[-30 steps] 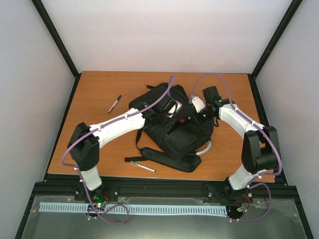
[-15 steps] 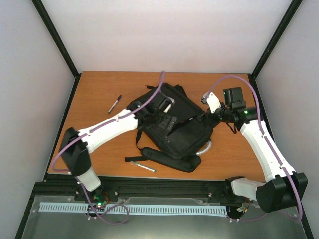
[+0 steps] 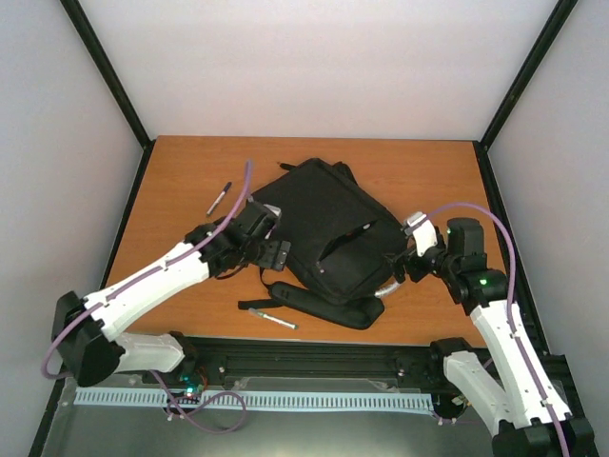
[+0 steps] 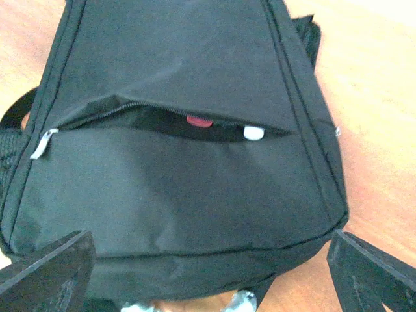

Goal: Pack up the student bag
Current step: Place the stationery in the student bag, then pick up the stationery from the center of the board.

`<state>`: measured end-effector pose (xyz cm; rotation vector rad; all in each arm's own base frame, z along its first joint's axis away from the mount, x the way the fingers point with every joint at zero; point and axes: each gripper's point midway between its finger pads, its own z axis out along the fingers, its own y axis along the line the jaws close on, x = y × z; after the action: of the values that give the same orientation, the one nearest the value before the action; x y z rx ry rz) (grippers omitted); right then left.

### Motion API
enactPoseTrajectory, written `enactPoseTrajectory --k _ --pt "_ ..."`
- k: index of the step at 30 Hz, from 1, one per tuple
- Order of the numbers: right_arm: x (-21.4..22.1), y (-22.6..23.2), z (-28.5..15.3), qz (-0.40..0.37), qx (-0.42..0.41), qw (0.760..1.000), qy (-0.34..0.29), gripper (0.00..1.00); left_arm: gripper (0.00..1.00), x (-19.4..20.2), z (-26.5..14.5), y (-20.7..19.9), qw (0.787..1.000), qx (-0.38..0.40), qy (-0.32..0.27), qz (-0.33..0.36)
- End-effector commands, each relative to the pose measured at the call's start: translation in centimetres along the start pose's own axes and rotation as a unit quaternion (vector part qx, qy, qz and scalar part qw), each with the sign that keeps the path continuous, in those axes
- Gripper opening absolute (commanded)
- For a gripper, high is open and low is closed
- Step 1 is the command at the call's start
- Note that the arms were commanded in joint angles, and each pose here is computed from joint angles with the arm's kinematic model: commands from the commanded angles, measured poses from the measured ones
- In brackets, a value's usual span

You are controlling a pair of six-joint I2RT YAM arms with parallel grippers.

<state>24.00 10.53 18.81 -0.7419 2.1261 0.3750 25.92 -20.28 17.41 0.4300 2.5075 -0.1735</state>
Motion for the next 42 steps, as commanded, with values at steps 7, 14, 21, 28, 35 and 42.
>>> enactPoseTrajectory --k 7,14,21,28,35,42 --pt "-1.7 -1.3 0.9 -0.009 0.003 1.000 -0.027 1.00 1.00 2.9 -0.4 4.4 0.985 -0.058 0.029 -0.159" --pt "-1.1 -1.6 1.6 -0.009 0.002 1.000 -0.010 0.97 0.80 5.9 -0.8 3.4 0.949 -0.007 0.041 -0.311" --pt "-1.1 -1.4 1.5 -0.016 -0.003 1.000 -0.008 0.91 0.51 11.7 0.0 1.4 0.904 0.028 0.144 -0.402" --pt "-0.8 -1.4 1.6 -0.020 -0.001 1.000 -0.006 0.90 0.44 14.5 1.3 0.3 0.881 0.028 0.187 -0.433" --pt "-0.4 -1.3 2.1 -0.016 -0.012 1.000 0.004 0.89 0.40 15.6 2.8 -2.1 0.879 0.041 0.209 -0.426" --pt "-0.3 -1.4 2.1 -0.018 -0.007 1.000 0.004 0.89 0.39 16.1 4.5 -3.6 0.883 0.024 0.232 -0.408"
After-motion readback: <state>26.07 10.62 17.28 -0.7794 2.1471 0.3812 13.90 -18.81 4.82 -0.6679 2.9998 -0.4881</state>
